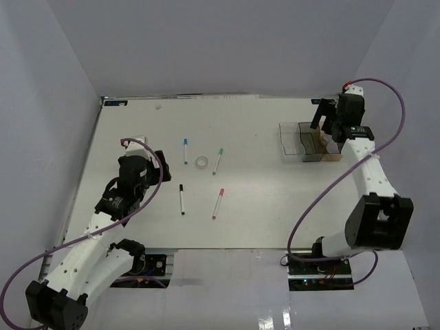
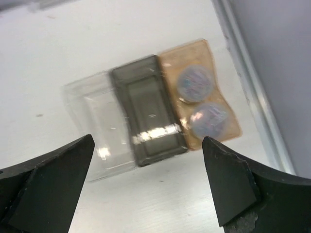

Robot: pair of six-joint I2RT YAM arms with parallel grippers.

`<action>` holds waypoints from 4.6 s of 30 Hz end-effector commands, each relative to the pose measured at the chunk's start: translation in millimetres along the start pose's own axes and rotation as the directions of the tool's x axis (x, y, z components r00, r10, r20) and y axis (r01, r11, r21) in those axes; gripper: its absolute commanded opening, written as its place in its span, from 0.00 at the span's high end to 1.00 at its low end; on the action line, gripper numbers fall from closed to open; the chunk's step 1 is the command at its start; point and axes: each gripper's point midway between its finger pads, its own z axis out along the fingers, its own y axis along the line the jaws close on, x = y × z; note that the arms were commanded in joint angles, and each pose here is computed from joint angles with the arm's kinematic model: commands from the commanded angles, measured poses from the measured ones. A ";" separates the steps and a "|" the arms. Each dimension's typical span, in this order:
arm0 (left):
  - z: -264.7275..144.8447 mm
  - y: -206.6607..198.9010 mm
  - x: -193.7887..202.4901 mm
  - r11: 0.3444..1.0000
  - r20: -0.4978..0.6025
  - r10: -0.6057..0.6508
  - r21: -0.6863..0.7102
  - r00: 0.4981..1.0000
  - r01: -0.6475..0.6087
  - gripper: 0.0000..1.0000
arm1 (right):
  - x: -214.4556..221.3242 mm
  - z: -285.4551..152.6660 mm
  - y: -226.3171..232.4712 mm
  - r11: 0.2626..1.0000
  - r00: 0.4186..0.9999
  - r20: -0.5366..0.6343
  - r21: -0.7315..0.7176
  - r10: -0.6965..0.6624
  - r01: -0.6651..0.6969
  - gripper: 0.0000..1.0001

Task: Sort the stationery into containers
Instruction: Place the stationery in the storage box, then pick up the stationery from the center of the board, then place the stationery in the storage box.

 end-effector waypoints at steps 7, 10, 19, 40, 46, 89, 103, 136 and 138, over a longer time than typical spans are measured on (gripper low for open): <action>12.2 2.3 10.6 0.999 -0.047 -0.007 -0.035 0.999 0.005 0.02 | 23.9 -105.1 75.7 0.908 0.968 0.252 -0.406 -0.001 0.107 0.02; 20.4 8.2 13.9 0.996 -0.078 -0.050 -0.074 0.996 0.044 0.02 | 42.9 -123.0 81.6 0.871 0.960 0.281 -0.474 0.007 0.132 0.03; 52.7 56.8 16.0 0.947 -0.148 -0.256 -0.236 0.955 0.217 0.02 | 94.7 -132.7 89.5 0.798 0.959 0.280 -0.586 0.034 0.143 0.05; 126.5 169.7 17.4 0.766 -0.122 -0.480 -0.540 0.868 0.348 0.15 | 124.0 -140.5 100.5 0.765 0.955 0.295 -0.623 0.037 0.162 0.05; 134.9 177.2 29.9 0.751 -0.141 -0.483 -0.574 0.864 0.326 0.28 | 124.9 -139.2 99.3 0.771 0.956 0.293 -0.616 0.033 0.162 0.05; 44.0 -127.0 -33.8 0.866 -0.127 -0.116 0.473 0.985 0.163 0.95 | 105.2 -281.4 274.0 0.238 0.989 0.120 -0.962 -0.086 0.137 0.05; 23.4 -136.3 -26.4 0.812 -0.101 -0.115 0.564 0.988 0.152 0.93 | 107.7 -260.0 346.2 0.279 0.991 0.023 -0.958 -0.131 0.059 0.05; 24.8 -128.3 -27.2 0.837 -0.086 -0.107 0.530 0.991 0.136 0.26 | 114.9 -205.8 344.8 0.507 0.982 0.031 -0.853 -0.187 0.123 0.84; 27.4 -122.8 -26.2 0.855 -0.087 -0.108 0.499 0.990 0.137 0.19 | 106.3 -190.5 330.0 0.584 0.979 0.070 -0.794 -0.191 0.170 0.84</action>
